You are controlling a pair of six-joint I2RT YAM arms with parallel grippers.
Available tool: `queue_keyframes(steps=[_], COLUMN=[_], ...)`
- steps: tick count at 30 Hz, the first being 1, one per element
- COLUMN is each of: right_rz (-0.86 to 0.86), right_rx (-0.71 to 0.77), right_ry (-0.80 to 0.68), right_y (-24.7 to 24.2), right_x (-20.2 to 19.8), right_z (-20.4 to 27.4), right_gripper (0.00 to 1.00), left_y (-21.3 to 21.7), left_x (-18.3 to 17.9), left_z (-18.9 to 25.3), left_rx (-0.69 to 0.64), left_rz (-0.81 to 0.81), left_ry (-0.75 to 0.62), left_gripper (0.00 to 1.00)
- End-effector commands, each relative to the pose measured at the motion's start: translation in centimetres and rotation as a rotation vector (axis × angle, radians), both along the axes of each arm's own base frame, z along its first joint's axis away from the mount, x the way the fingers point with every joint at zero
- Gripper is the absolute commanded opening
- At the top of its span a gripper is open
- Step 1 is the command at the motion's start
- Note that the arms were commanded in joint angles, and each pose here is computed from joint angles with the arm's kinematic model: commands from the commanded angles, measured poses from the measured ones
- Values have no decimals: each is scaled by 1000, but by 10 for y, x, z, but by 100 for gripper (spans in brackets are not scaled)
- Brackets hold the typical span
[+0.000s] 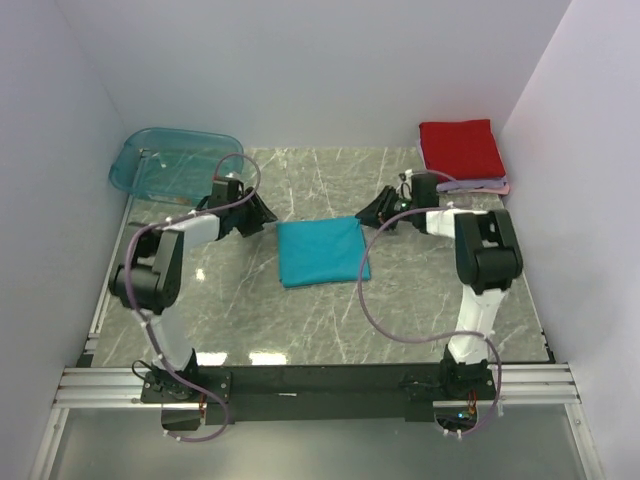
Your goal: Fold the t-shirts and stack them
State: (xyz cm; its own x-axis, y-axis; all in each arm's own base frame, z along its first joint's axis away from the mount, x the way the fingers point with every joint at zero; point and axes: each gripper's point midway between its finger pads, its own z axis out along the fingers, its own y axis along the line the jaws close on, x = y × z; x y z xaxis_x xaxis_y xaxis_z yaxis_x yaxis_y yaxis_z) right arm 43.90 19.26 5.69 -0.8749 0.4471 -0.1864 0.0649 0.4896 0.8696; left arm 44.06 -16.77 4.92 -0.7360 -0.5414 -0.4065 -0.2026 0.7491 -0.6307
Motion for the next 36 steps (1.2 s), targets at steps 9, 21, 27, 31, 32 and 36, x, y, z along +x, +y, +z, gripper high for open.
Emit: queue_keyframes(steps=[9,21,27,31,32,36], right_rz=[-159,-357,-535,-594,-598,-570], right_rx=[-586,-586,-514,-426,-415,-377], right_ry=[-15,-1,30,31,31,65], right_y=[-97,-137,-162,-166,-167,-162], right_x=[-78,-154,-168,-172,-171,-172], right_z=[47,44,37,33,32,23], right_gripper=[66,87,100,100,100,100], left_y=[-34,-198,-245,-261,-264,-267], left_x=[-73,-172,-176,-176,-176,-172], left_z=[96,84,54,39,33,18], left_rx=[471,864,941,959,965,995], left_rz=[-139,-655,-747,-784,-803,-811], left_ry=[-247,-525,-577,-592,-591,-596], left_gripper=[86,67,59,56,55,54])
